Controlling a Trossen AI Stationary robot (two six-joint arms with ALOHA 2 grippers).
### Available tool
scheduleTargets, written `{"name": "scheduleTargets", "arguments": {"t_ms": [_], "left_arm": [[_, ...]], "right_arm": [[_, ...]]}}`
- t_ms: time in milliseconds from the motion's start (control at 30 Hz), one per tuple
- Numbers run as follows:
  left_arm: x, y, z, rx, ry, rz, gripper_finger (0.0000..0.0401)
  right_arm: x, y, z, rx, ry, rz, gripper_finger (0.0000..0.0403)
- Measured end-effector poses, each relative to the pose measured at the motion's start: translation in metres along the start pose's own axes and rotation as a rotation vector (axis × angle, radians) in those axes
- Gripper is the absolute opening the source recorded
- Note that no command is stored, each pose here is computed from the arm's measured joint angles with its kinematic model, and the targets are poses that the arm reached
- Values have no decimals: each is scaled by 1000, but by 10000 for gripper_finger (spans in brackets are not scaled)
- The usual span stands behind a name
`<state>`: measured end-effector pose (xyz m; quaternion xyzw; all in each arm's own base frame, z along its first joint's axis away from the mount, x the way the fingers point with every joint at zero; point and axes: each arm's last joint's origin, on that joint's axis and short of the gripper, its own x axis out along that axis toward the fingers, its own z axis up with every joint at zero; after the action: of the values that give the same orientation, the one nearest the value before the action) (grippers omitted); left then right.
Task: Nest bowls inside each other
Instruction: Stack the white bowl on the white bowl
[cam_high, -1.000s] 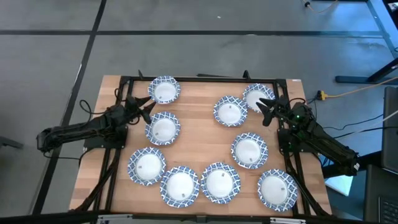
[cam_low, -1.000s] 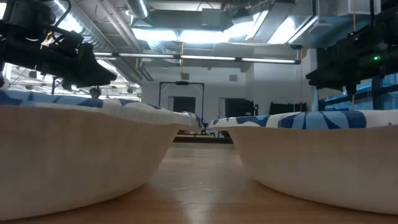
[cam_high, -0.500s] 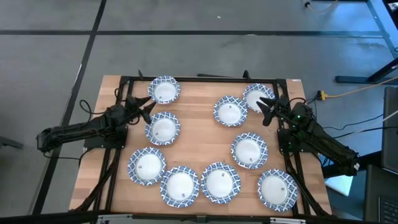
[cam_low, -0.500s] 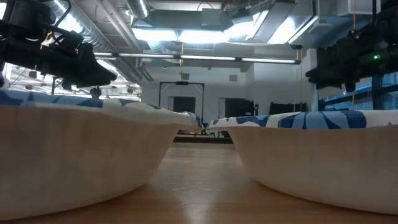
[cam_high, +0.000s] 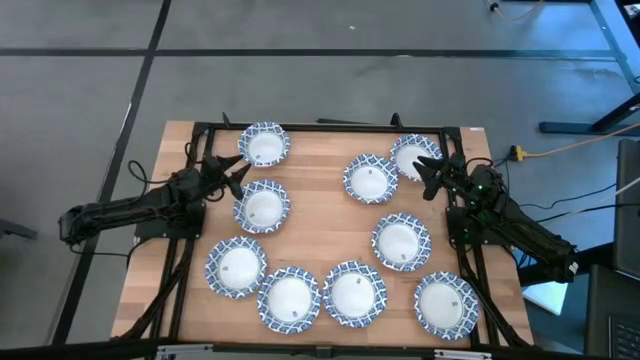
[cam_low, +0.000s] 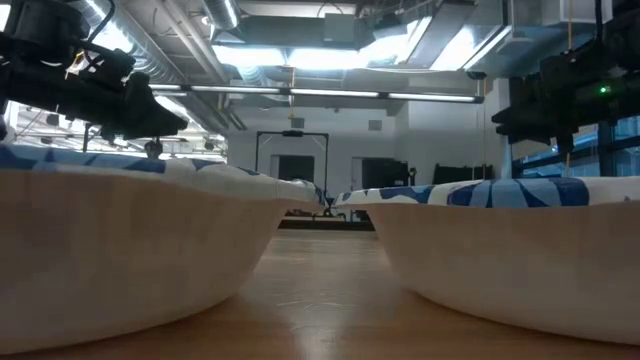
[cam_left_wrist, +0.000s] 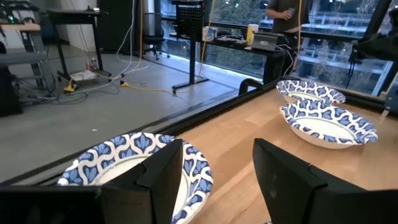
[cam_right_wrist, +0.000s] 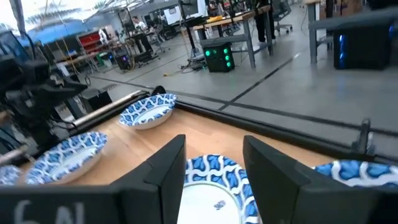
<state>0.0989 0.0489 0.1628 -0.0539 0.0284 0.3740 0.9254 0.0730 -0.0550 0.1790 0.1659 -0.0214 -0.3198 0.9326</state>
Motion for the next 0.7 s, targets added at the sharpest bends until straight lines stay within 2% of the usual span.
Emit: {"name": "scheduleTargets", "arguments": {"t_ms": [167, 367, 700], "left_arm": [[0, 0, 0, 22, 0, 0, 190], [0, 0, 0, 22, -1, 0, 190], [0, 0, 0, 21, -1, 0, 190]], "right_arm": [[0, 0, 0, 84, 0, 5, 162], [0, 0, 0, 32, 0, 5, 162], [0, 0, 1, 27, -3, 10, 162]]}}
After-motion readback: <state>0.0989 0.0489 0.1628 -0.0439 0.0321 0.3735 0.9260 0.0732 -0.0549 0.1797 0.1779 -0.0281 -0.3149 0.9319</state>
